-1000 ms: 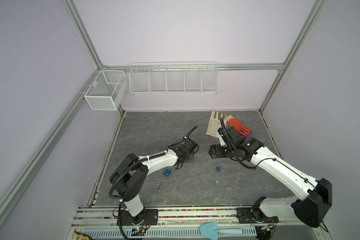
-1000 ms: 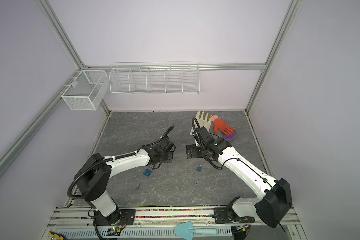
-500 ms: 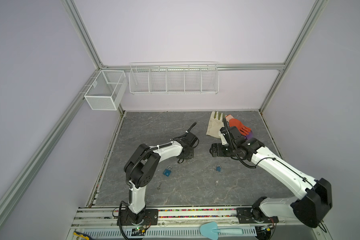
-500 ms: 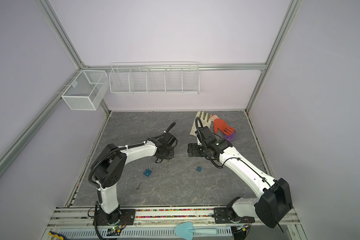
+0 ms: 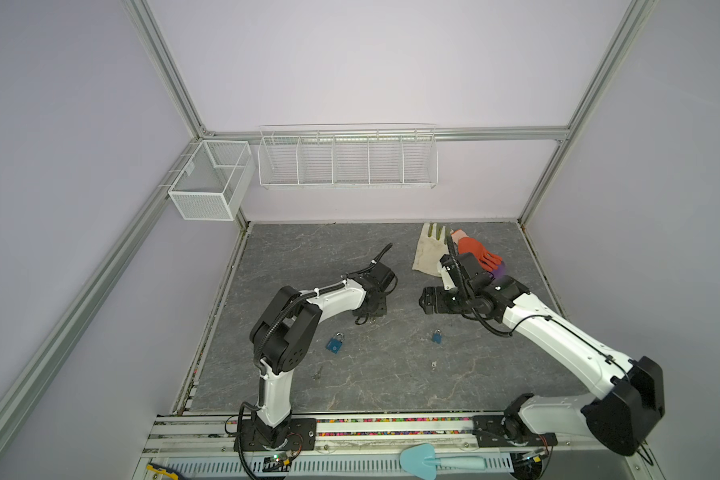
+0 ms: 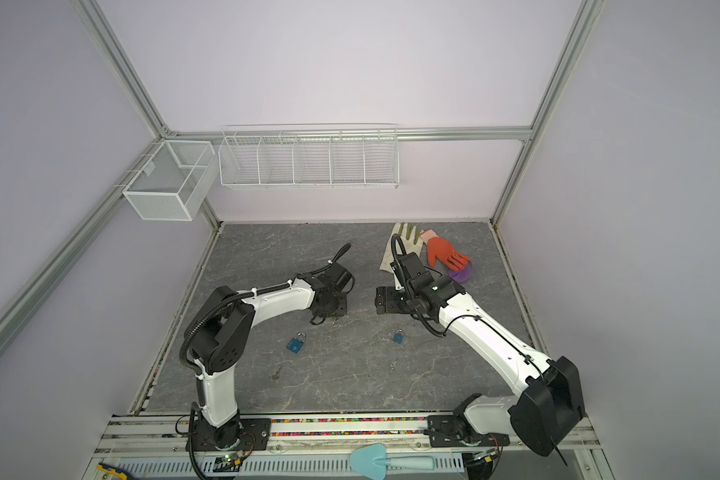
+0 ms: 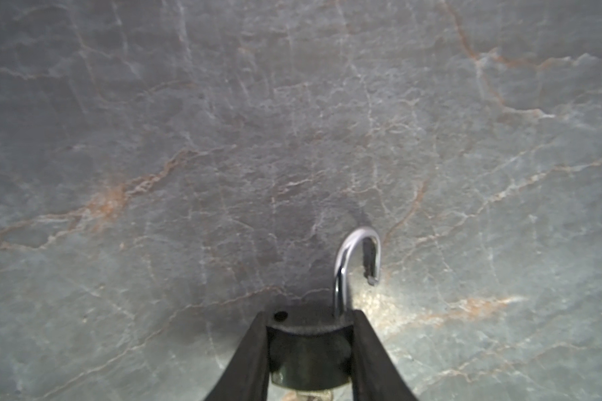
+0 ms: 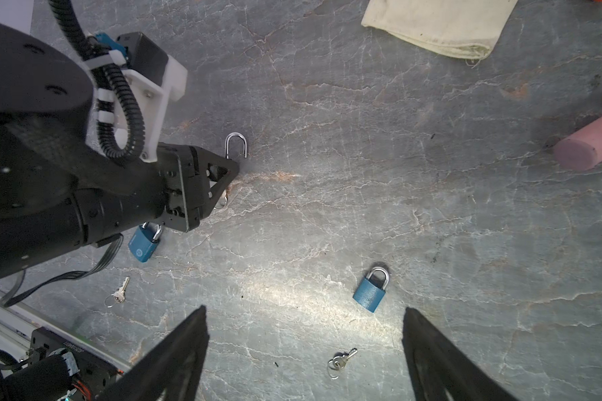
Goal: Unlock with the key
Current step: 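Set the padlock on the table and open the left gripper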
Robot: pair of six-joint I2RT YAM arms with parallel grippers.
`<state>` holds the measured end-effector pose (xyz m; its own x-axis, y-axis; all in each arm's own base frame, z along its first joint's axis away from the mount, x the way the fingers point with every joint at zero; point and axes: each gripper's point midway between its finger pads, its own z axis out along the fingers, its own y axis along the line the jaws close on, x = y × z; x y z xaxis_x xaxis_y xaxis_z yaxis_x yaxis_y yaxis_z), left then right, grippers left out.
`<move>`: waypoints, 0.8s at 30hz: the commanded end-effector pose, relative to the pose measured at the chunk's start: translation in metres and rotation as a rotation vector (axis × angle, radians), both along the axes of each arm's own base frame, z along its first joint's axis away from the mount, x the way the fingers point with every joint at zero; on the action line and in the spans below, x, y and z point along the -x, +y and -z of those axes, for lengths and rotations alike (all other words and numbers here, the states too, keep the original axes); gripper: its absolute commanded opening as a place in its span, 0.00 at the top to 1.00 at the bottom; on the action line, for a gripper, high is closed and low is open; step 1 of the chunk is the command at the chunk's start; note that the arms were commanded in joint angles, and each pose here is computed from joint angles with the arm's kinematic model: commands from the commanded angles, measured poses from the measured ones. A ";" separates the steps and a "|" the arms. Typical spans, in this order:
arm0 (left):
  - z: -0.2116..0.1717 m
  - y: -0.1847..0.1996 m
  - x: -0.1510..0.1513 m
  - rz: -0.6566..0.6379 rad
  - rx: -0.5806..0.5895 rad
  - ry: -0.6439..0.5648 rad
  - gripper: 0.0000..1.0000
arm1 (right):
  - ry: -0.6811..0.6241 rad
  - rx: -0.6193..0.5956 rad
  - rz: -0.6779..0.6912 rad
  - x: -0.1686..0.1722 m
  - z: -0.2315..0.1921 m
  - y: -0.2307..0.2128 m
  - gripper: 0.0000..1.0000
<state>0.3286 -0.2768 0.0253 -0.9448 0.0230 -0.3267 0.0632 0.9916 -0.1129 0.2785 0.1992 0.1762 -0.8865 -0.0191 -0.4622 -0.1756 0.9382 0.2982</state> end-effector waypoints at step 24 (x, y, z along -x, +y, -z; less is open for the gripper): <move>-0.130 -0.010 0.022 0.014 0.465 -0.256 0.44 | 0.106 0.051 -0.008 0.051 0.018 -0.020 0.09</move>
